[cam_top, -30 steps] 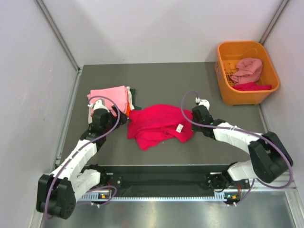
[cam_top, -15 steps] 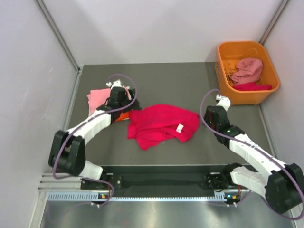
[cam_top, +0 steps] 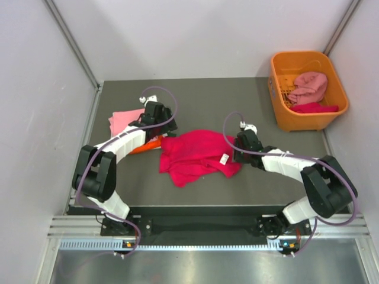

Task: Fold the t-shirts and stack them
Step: Flatten the tshirt out

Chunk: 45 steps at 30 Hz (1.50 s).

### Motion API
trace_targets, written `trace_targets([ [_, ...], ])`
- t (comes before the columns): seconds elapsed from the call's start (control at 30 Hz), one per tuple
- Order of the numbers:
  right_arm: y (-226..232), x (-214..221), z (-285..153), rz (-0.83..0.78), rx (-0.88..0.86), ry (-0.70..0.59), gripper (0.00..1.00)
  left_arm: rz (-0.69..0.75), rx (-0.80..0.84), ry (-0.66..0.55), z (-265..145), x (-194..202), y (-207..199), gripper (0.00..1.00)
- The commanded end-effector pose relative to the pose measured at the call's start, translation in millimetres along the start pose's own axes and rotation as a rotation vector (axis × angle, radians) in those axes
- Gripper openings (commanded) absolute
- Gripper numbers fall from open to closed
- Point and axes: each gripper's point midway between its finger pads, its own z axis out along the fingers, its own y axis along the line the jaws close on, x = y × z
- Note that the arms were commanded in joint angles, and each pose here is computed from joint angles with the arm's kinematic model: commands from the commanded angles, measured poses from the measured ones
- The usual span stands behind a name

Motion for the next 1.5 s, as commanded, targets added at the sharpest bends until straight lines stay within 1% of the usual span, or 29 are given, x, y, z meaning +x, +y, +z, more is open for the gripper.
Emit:
trace_targets([
  [0.0, -1.4, -4.1, 0.3, 0.012, 0.019, -0.013, 0.14, 0.015, 0.054, -0.094, -23.1, -36.1, -20.1, 0.86],
  [0.03, -8.6, -12.7, -4.2, 0.027, 0.043, -0.045, 0.04, 0.017, 0.061, -0.090, -23.2, -35.6, -20.8, 0.85],
  [0.07, -14.9, -14.8, -7.0, 0.045, 0.060, -0.057, 0.00, 0.020, 0.070, -0.086, -23.7, -34.7, -23.4, 0.86],
  [0.1, -21.0, -13.9, -9.7, 0.066, 0.061, -0.064, 0.00, 0.022, 0.074, -0.081, -22.4, -33.5, -24.1, 0.86],
  [0.17, -33.8, -30.8, -23.0, 0.116, 0.083, -0.128, 0.00, 0.033, 0.095, -0.080, -19.5, -31.5, -29.3, 0.86],
  [0.2, -43.7, -29.8, -28.2, 0.130, 0.121, -0.135, 0.00, 0.037, 0.087, -0.067, -14.8, -27.0, -28.8, 0.85],
  [0.23, -56.1, -43.7, -40.6, 0.157, 0.162, -0.202, 0.00, 0.043, 0.085, -0.065, -12.0, -26.4, -29.9, 0.85],
  [0.3, -75.7, -45.7, -52.6, 0.180, 0.227, -0.247, 0.00, 0.055, 0.074, -0.051, -3.1, -21.3, -32.3, 0.84],
  [0.33, -87.4, -56.5, -66.6, 0.203, 0.271, -0.318, 0.00, 0.058, 0.072, -0.046, 0.2, -19.7, -33.3, 0.84],
  [0.4, -109.4, -56.2, -76.5, 0.256, 0.335, -0.359, 0.00, 0.066, 0.081, -0.023, 10.1, -13.8, -40.0, 0.82],
  [0.53, -108.3, -66.1, -94.5, 0.269, 0.269, -0.484, 0.00, 0.082, 0.078, 0.003, 27.3, -6.9, -47.7, 0.81],
  [0.6, -106.0, -61.9, -90.3, 0.269, 0.240, -0.494, 0.00, 0.085, 0.065, 0.030, 40.7, 1.3, -45.6, 0.81],
  [0.63, -103.4, -58.5, -86.5, 0.260, 0.225, -0.481, 0.00, 0.088, 0.071, 0.027, 43.7, -2.5, -50.2, 0.81],
  [0.67, -101.2, -59.2, -83.9, 0.259, 0.213, -0.487, 0.00, 0.093, 0.052, 0.050, 54.6, 5.4, -45.4, 0.81],
  [0.7, -100.1, -56.9, -80.5, 0.255, 0.206, -0.476, 0.00, 0.093, 0.049, 0.046, 59.0, 0.7, -48.8, 0.80],
  [0.77, -97.6, -56.2, -77.3, 0.231, 0.202, -0.453, 0.00, 0.106, 0.030, 0.086, 73.1, 12.8, -43.9, 0.74],
  [0.83, -95.9, -55.6, -74.4, 0.231, 0.193, -0.450, 0.00, 0.109, 0.019, 0.098, 80.4, 10.6, -46.5, 0.73],
  [0.93, -93.7, -54.8, -74.5, 0.226, 0.178, -0.452, 0.00, 0.091, -0.049, 0.133, 93.8, 18.8, -30.2, 0.73],
  [1.0, -95.1, -51.1, -74.7, 0.228, 0.180, -0.451, 0.00, 0.045, -0.043, 0.177, 100.0, 25.0, -16.2, 0.73],
  [1.03, -93.6, -56.6, -76.9, 0.234, 0.167, -0.478, 0.00, 0.016, -0.039, 0.187, 101.6, 26.2, -11.2, 0.73],
  [1.13, -93.5, -56.1, -76.5, 0.236, 0.167, -0.479, 0.00, -0.029, -0.058, 0.192, 103.4, 23.2, 12.9, 0.73],
  [1.17, -93.4, -56.4, -76.5, 0.235, 0.167, -0.479, 0.00, -0.050, -0.083, 0.184, 103.1, 16.6, 27.5, 0.73],
  [1.23, -93.5, -56.6, -75.2, 0.235, 0.171, -0.472, 0.00, -0.081, -0.119, 0.194, 100.5, 17.0, 50.1, 0.74],
  [1.27, -94.1, -55.4, -74.5, 0.234, 0.175, -0.468, 0.00, -0.122, -0.140, 0.175, 96.6, 4.4, 69.7, 0.74],
  [1.3, -93.5, -57.2, -74.8, 0.236, 0.174, -0.470, 0.00, -0.143, -0.155, 0.191, 93.0, 11.4, 84.7, 0.74],
  [1.33, -93.9, -55.8, -73.3, 0.233, 0.177, -0.464, 0.00, -0.165, -0.164, 0.170, 90.4, 5.3, 96.5, 0.74],
  [1.4, -93.5, -56.5, -72.1, 0.233, 0.179, -0.458, 0.00, -0.228, -0.202, 0.113, 75.9, -14.5, 138.3, 0.74],
  [1.43, -93.7, -56.3, -71.7, 0.231, 0.181, -0.455, 0.00, -0.221, -0.207, 0.121, 75.6, -9.8, 140.9, 0.74],
  [1.47, -94.0, -56.4, -71.7, 0.233, 0.182, -0.454, 0.00, -0.246, -0.234, 0.102, 71.1, -17.4, 158.0, 0.75],
])
